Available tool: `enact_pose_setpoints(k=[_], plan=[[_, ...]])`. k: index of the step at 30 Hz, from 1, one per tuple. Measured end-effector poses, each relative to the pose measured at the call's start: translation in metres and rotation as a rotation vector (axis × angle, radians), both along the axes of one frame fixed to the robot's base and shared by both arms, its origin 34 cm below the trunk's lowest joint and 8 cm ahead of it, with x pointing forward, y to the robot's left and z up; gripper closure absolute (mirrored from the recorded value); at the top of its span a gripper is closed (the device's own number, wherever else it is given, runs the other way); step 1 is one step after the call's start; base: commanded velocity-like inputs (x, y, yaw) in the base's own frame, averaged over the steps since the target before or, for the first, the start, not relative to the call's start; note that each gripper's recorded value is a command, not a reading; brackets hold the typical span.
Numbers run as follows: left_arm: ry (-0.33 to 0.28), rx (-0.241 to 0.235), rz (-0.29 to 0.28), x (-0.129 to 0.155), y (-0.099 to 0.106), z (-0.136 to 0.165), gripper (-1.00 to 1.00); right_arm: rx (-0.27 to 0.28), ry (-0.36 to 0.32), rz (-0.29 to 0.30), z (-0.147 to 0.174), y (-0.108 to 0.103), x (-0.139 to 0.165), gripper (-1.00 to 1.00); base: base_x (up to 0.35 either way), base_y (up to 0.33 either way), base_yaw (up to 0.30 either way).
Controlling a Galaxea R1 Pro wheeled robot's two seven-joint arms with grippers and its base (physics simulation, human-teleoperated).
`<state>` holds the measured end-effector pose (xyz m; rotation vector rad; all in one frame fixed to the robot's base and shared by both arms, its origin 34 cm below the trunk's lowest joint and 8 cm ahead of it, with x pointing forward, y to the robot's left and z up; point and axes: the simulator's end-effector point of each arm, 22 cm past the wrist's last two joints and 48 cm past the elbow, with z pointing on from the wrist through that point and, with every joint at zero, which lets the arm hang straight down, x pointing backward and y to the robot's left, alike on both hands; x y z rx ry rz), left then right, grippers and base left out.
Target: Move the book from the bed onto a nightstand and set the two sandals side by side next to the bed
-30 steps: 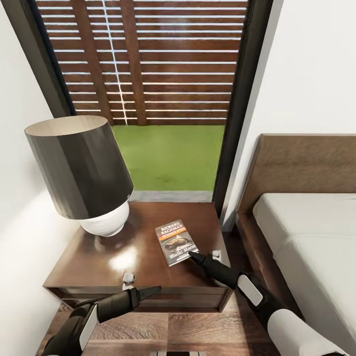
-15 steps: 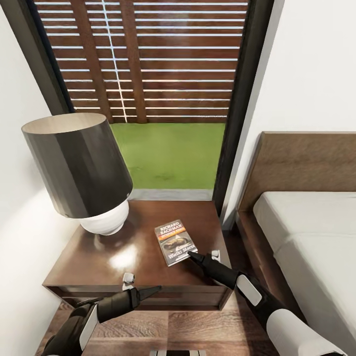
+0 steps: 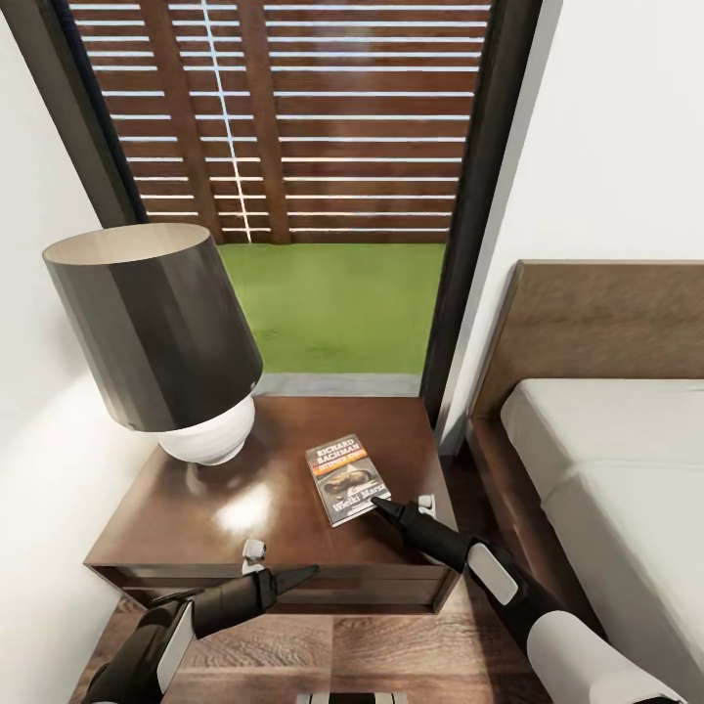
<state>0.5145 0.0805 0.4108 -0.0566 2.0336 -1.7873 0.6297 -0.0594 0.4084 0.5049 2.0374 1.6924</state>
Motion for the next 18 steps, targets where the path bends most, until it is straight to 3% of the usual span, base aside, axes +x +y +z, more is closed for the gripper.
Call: enact_pose_setpoints(k=[18], plan=[[-0.02, 0.001, -0.001, 0.001, 0.0, 0.009, -1.0, 0.0, -0.02, 0.0, 0.012, 0.0, 0.002, 1.0, 0.0, 0.0, 0.0]])
